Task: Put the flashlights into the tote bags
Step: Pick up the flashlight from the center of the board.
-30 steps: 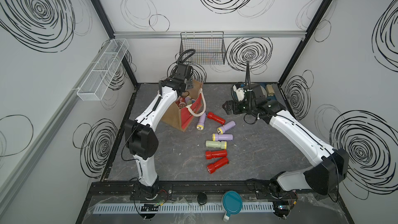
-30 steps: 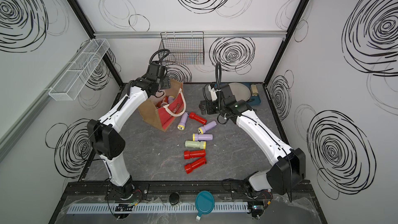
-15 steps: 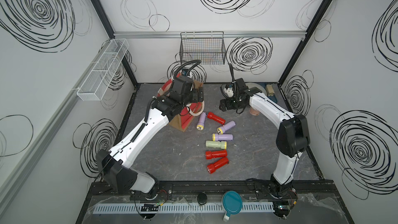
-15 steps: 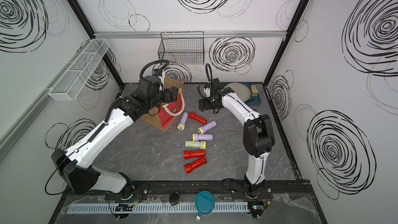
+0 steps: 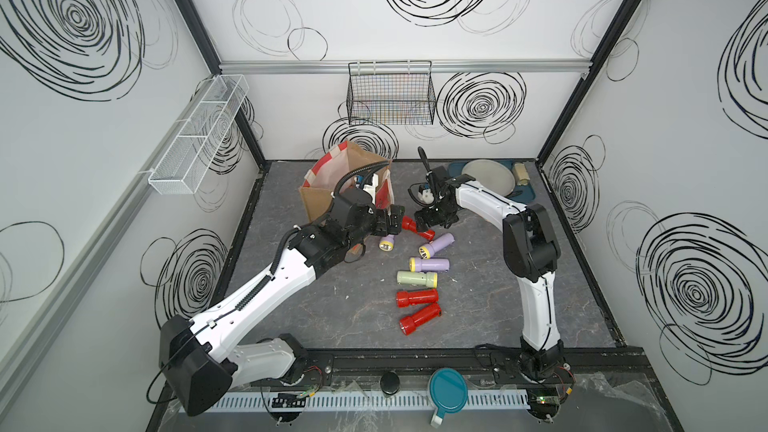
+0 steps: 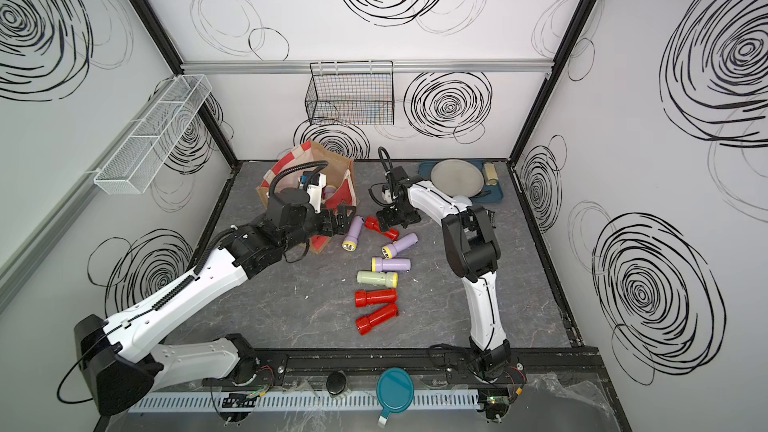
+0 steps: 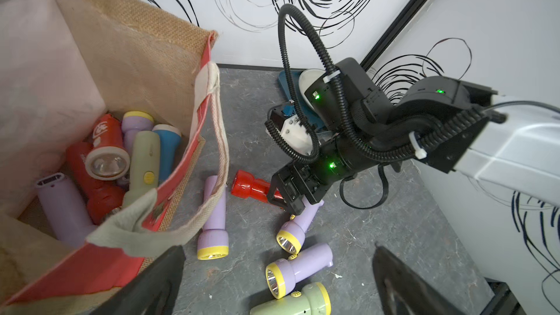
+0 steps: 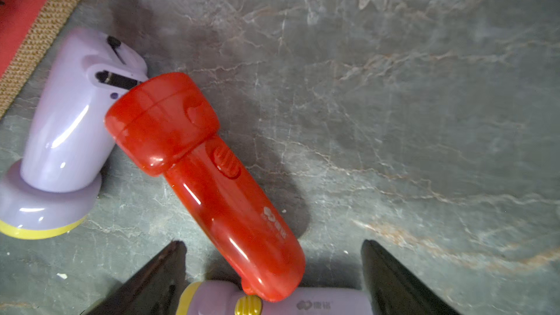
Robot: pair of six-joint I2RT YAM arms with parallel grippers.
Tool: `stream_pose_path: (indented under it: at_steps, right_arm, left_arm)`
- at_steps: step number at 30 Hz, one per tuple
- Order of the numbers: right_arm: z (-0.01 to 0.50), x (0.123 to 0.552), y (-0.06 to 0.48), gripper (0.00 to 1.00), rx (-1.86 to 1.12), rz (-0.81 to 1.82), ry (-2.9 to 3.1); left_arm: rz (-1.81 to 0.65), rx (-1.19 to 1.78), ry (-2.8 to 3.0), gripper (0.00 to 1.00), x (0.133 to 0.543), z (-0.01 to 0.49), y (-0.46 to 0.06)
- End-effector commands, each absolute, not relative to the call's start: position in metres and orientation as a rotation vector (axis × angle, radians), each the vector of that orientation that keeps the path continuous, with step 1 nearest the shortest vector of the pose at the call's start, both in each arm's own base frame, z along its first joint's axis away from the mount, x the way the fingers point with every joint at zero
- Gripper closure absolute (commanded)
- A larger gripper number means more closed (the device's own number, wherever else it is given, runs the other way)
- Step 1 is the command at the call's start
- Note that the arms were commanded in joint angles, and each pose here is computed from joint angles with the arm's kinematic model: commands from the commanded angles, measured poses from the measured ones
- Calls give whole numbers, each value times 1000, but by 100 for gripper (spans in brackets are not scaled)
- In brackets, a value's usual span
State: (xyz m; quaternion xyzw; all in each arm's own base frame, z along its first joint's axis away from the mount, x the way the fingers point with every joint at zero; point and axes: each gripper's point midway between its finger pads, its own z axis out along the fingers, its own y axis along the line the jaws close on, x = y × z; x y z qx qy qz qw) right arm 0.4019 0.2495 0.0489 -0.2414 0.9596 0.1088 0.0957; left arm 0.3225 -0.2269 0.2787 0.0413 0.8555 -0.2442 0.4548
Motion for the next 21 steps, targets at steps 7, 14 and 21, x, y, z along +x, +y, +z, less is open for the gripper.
stream_pose_path:
  at_steps: [7,14,21]
  right_arm:
    - [15,391,258,15,-812,213,2887]
    - [2,381,255,43,-848,150,2896]
    - [9,380,252,68,-850,105,2858]
  left_arm:
    - [-722,18,2016,1,328,303,-228]
    - [-715,-22,2017,1,329,298,-218]
    - [-731,-53,2006,1,330,298,-210]
